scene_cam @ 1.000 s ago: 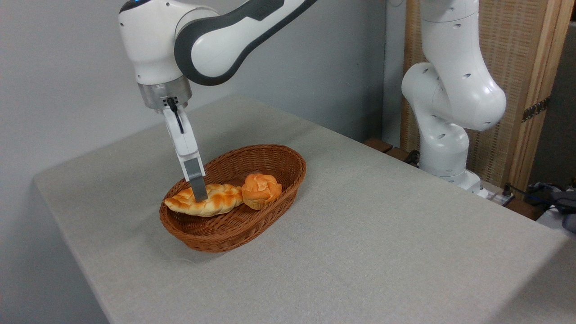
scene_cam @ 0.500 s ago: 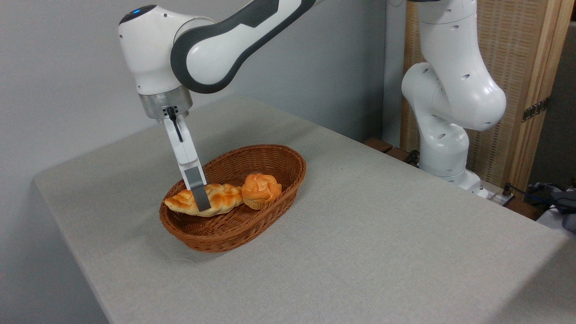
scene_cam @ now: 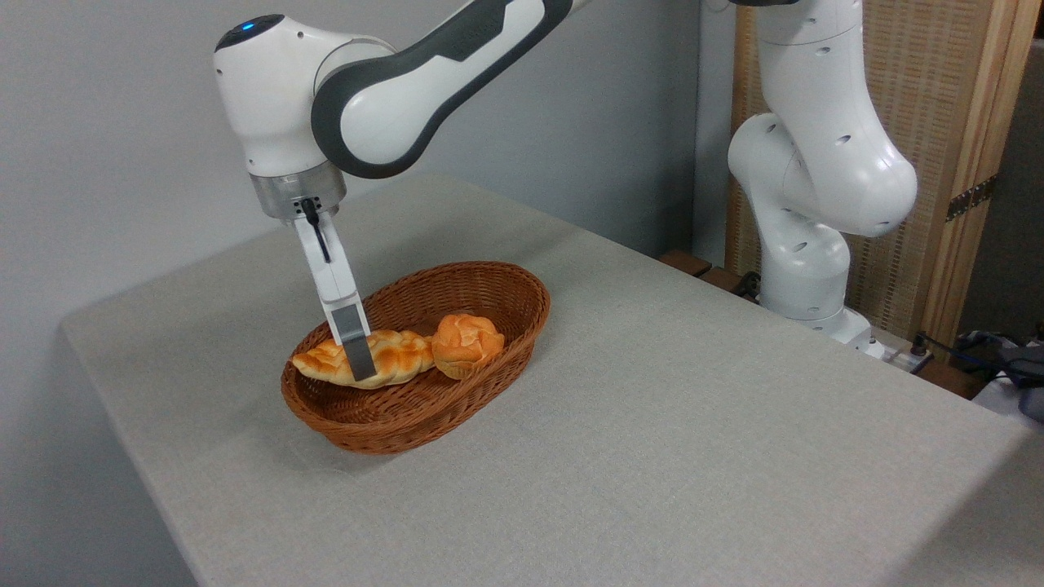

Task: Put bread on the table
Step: 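Close the gripper on the braided bread loaf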

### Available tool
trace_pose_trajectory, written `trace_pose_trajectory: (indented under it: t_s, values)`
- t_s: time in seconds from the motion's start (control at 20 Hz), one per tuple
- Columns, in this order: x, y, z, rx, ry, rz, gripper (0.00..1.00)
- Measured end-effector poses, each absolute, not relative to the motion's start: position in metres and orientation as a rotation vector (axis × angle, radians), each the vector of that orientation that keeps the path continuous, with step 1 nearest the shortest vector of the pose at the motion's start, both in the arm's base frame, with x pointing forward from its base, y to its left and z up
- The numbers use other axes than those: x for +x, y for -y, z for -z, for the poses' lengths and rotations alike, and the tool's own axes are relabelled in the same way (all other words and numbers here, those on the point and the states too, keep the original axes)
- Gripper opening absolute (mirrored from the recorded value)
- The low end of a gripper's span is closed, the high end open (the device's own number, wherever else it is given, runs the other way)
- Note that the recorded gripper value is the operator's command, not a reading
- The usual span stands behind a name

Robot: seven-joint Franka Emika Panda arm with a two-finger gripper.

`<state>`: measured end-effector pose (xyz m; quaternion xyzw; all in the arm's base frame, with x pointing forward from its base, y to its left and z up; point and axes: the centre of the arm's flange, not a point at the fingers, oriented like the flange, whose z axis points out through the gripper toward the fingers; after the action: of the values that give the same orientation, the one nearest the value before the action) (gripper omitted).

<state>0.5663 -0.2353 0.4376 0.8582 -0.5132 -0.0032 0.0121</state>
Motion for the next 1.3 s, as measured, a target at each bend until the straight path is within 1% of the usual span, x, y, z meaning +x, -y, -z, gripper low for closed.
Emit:
trace_pose_trajectory:
  t_s: [1.05,1.1,1.15,1.3]
  values:
    - [0.5664,0.2361,-0.438,2.672,1.592,0.002,0.43]
    - [0.5664,0.2361,-0.438,2.672,1.592,0.002,0.42]
    - [0.5664,0.2361,-0.438,2.672,1.592,0.002,0.39]
    - [0.5665,0.2361,-0.4386,2.667,1.601,0.0,0.39]
